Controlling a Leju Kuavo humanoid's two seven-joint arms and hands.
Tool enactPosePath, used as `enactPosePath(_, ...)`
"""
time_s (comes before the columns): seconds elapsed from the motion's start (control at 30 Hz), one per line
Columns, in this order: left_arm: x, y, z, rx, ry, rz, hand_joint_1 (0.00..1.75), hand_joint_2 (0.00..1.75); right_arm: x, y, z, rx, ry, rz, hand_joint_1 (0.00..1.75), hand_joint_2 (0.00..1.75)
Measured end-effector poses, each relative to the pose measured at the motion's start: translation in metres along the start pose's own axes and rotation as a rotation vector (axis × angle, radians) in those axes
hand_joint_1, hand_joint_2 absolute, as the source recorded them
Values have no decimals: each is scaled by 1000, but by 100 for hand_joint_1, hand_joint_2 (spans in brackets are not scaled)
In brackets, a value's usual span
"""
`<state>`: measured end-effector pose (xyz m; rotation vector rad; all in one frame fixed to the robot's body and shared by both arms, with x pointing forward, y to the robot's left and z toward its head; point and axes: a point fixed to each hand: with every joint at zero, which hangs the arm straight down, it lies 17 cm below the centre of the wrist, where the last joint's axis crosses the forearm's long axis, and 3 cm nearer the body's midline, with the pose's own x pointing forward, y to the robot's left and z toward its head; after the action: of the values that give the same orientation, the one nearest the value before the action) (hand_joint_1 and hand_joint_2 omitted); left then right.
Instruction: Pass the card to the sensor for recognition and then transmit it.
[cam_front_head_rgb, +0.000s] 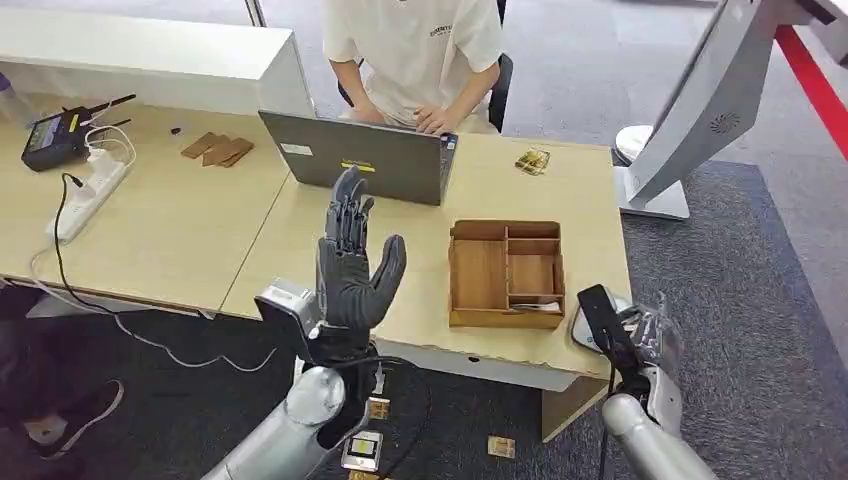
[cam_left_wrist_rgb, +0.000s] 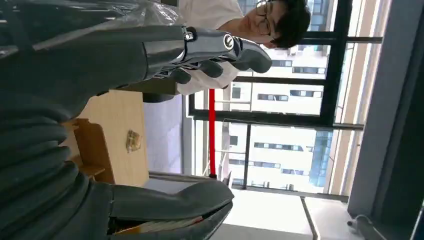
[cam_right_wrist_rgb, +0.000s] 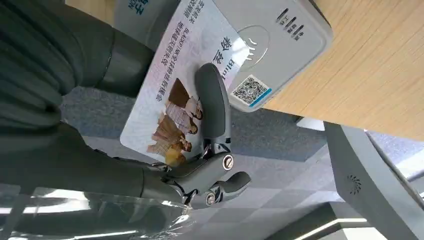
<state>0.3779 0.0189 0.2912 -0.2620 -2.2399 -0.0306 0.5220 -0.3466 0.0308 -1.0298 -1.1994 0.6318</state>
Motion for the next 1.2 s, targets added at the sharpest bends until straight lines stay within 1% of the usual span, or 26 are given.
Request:
enactPosePath(0.23,-2,-3,2,-12,1,-4,0,0,-3,-1,1,-8,11,-51,175,175)
enactPosePath(0.37,-2,-5,2,-21,3,-4,0,0,5,-4,0,-13,-1,-85,175,175)
enactPosePath(0.57,-3,-8,2,-32,6,-11,0,0,30,-15,2,-45,-89,-73,175,175)
enactPosePath(0.87,-2,-9,-1,-38,-4,-16,0,0,91,-65,-2,-139,-222,-199,175,175)
enactPosePath(1.1,-3,-10,0,-45,-9,-18,0,0,142,-112,-7,-203,-321,-315,175,175)
enactPosePath(1.2,-4,-10,0,-47,-9,-18,0,0,155,-127,-9,-223,-347,-341,175,175)
